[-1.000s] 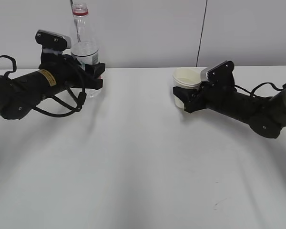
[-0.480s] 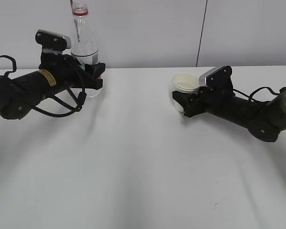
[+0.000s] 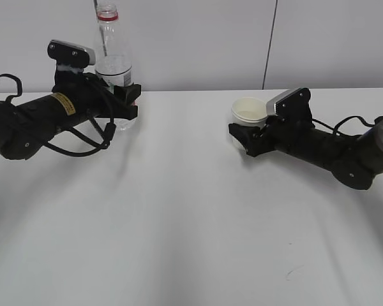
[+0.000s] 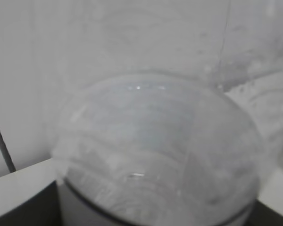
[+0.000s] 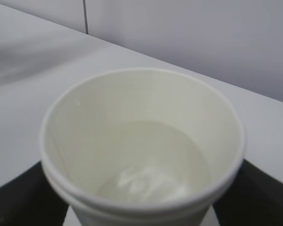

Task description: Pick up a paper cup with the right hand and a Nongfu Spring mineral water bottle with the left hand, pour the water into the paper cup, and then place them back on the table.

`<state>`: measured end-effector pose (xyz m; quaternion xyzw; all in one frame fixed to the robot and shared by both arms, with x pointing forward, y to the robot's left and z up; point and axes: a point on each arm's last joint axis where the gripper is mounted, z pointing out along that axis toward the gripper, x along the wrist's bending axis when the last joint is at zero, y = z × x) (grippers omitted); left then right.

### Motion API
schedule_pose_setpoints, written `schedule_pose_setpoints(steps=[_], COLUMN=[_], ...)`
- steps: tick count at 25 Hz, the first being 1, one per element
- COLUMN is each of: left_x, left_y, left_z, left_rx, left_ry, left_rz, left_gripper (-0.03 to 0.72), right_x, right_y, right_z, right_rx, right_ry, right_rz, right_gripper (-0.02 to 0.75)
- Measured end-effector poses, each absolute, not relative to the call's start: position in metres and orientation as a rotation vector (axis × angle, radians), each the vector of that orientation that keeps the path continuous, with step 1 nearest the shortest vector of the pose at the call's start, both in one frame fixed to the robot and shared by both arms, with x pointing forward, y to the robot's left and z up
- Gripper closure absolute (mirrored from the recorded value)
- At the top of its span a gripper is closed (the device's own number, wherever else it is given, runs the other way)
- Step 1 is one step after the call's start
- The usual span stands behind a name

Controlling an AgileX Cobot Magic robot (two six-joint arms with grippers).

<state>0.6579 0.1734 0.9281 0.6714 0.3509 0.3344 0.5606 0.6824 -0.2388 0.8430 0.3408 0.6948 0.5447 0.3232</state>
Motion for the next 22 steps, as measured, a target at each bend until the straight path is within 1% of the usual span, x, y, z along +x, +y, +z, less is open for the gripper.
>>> schedule_pose_setpoints(steps=[13, 22], left_x=[0.6578, 0.6578], left_y=[0.1734, 0.1734], left_z=[0.9280, 0.9280], left_rx=[1.583, 1.583], left_ry=[0.826, 0.826], left_rz=[0.788, 0.788], left_gripper=[0.293, 0.293], right_x=[0.6824, 0.6749], right_y=[-0.2392, -0.2402], right_z=[0.8420, 0.8338], right_rx=[0.916, 0.963], right_ry=[1.829, 1.867], right_rz=[1.426, 1.398], right_gripper=[0.117, 0.117])
